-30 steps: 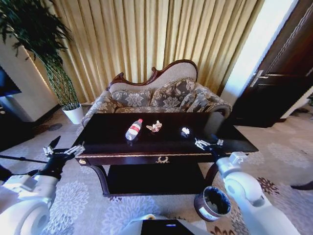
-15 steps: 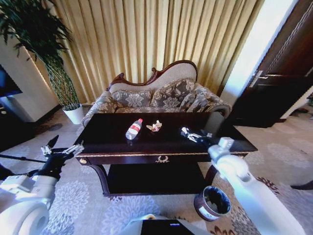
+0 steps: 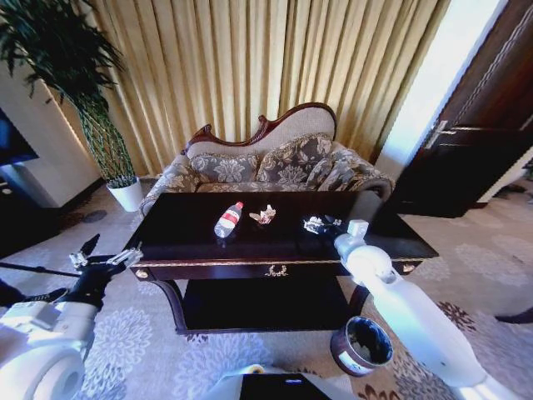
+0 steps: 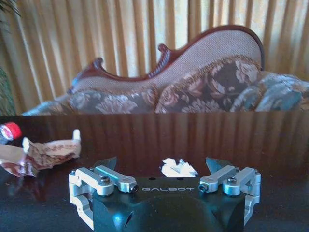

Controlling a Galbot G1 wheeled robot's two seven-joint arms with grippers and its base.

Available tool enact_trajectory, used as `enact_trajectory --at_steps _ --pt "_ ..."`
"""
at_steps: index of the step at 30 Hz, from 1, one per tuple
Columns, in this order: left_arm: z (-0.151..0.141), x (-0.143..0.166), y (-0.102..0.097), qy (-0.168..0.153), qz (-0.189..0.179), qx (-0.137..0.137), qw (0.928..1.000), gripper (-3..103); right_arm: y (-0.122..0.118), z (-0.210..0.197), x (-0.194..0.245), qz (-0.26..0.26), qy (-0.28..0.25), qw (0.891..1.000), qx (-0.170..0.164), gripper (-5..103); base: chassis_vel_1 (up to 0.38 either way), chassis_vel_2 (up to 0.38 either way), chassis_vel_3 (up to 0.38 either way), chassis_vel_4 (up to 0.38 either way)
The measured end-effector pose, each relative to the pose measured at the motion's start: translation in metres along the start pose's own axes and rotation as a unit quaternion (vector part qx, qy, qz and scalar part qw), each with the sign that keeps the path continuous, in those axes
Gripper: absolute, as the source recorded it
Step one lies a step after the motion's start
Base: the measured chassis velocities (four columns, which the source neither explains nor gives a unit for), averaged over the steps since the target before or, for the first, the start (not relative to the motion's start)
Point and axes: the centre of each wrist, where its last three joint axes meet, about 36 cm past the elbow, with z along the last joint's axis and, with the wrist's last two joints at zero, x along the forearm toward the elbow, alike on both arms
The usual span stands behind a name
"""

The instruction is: Move to the front of the table and place the trash on the table into the trash bin.

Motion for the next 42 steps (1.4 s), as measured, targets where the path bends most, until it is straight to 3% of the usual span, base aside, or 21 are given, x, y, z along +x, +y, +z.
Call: enact_trajectory --at_steps 21,24,28,34,37,39,41,42 --pt "0.001 0.000 0.000 -0.012 -0.004 0.005 0.9999 100 0.005 0.006 -0.025 0.040 0.036 0.998 0.013 103 0.000 0.000 0.000 0.000" --pt "0.001 0.000 0.000 -0.011 -0.004 0.005 0.9999 100 0.005 0.006 -0.026 0.041 0.034 0.998 0.014 99 0.000 0.000 0.000 0.000" --pt "0.000 -0.001 0.000 -0.014 -0.001 0.005 0.9999 100 0.004 0.006 -0.026 0.042 0.032 0.998 0.015 79 0.000 0.000 0.000 0.000" --pt "0.000 -0.001 -0.001 -0.016 0.001 0.007 0.9998 100 0.003 0.008 -0.027 0.043 0.029 0.999 0.013 62 0.000 0.000 0.000 0.000" --pt "-0.001 -0.001 0.000 -0.017 0.002 0.006 0.9998 100 0.002 0.008 -0.028 0.044 0.028 0.999 0.012 45 0.000 0.000 0.000 0.000" --pt "-0.001 -0.001 0.000 -0.017 0.002 0.006 0.9998 100 0.002 0.008 -0.028 0.044 0.028 0.999 0.012 45 0.000 0.000 0.000 0.000" --pt "-0.001 -0.001 0.000 -0.017 0.002 0.006 0.9998 100 0.001 0.008 -0.027 0.045 0.027 0.999 0.012 30 0.000 0.000 0.000 0.000" --pt "-0.001 -0.001 0.000 -0.017 0.002 0.006 0.9998 100 0.001 0.007 -0.026 0.045 0.026 0.999 0.011 30 0.000 0.000 0.000 0.000"
